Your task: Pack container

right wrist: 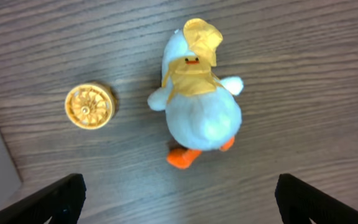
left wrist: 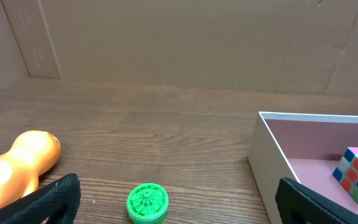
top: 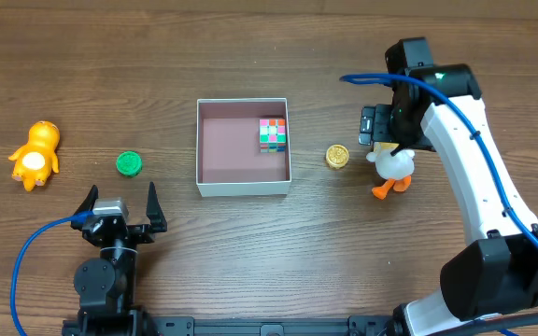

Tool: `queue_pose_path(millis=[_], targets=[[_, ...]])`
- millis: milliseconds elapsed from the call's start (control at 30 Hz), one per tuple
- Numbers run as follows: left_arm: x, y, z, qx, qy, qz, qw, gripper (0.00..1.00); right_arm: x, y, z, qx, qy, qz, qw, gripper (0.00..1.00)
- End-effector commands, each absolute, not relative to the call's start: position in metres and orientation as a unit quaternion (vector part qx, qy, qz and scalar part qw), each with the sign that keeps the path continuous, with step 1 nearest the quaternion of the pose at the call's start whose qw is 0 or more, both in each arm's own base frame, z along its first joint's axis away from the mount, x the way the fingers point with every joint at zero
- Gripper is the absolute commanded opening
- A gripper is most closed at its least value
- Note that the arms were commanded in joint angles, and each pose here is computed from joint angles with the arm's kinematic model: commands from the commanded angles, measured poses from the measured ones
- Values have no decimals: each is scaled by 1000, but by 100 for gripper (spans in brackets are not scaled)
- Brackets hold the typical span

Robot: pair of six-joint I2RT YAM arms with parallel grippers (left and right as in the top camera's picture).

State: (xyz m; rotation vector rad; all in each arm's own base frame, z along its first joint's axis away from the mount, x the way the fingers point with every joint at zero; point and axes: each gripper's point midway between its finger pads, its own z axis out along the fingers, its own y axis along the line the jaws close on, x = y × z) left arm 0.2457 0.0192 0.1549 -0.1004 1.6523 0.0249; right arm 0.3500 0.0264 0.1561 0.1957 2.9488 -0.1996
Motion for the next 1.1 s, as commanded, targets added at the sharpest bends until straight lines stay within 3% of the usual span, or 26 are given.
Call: queue_pose_path(millis=[0, 467, 1067], targets=[[245, 21, 156, -40, 733, 22, 679, 100, 351, 23, 143, 66, 991, -73, 91, 100], [245, 21, 156, -40, 733, 22, 679, 100, 351, -9, 95, 68, 997, -29, 29, 100], [245, 21, 156, -40, 733, 22, 679, 100, 343, -4, 62, 54, 998, -18, 3, 100]])
